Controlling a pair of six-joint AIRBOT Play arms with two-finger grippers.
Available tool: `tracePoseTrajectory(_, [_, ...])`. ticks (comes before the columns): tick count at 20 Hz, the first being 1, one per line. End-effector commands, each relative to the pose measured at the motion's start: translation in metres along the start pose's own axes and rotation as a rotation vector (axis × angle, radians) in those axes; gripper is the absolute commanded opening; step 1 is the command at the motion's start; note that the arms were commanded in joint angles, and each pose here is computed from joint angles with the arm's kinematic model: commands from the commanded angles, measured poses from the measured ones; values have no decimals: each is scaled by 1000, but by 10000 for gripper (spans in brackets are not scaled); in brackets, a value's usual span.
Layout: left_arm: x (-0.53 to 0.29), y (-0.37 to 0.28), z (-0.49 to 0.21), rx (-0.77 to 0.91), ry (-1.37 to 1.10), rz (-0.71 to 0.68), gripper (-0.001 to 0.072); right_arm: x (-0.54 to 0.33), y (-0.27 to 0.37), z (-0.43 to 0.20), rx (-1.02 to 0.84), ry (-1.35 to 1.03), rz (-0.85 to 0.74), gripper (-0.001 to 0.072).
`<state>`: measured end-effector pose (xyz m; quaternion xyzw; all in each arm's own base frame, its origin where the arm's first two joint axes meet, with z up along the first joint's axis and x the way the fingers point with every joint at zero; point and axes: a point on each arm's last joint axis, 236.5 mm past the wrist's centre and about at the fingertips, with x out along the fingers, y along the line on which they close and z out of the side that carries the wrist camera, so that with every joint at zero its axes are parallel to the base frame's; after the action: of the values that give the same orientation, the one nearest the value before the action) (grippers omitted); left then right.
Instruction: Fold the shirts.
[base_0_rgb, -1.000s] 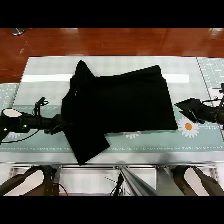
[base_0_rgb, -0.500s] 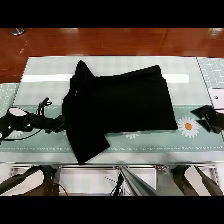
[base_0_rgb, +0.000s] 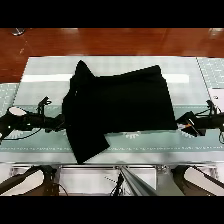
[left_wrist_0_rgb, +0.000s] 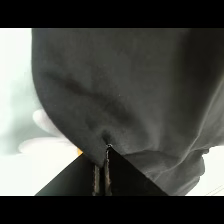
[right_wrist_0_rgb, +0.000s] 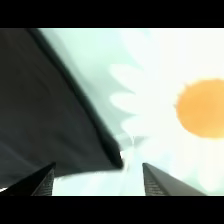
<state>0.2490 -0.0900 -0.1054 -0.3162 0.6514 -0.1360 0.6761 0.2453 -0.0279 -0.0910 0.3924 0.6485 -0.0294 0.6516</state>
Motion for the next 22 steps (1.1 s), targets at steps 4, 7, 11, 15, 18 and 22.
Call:
tracePoseTrajectory(4, [0, -5, 8, -18, -35, -21, 28, 27, 18, 5, -22, 81, 10, 620])
tracePoseTrajectory(7, [0, -5, 9, -18, -35, -22, 29, 35, 30, 9, -45, 72, 25, 566])
tracePoseTrajectory(11, [-14, -15, 30, -26, -84, -44, 28, 18, 88, 24, -209, 41, 136, 22])
tracePoseTrajectory(15, [-128, -142, 128, 118, -365, -360, 28, -98, 229, 71, -490, -172, 313, 21])
tracePoseTrajectory(18, [-262, -240, 167, 338, -680, -407, 27, -236, 323, 80, -726, -507, 344, 22])
tracePoseTrajectory(22, [-434, -335, 119, 674, -1130, -288, 27, -385, 367, 6, -915, -888, 321, 22])
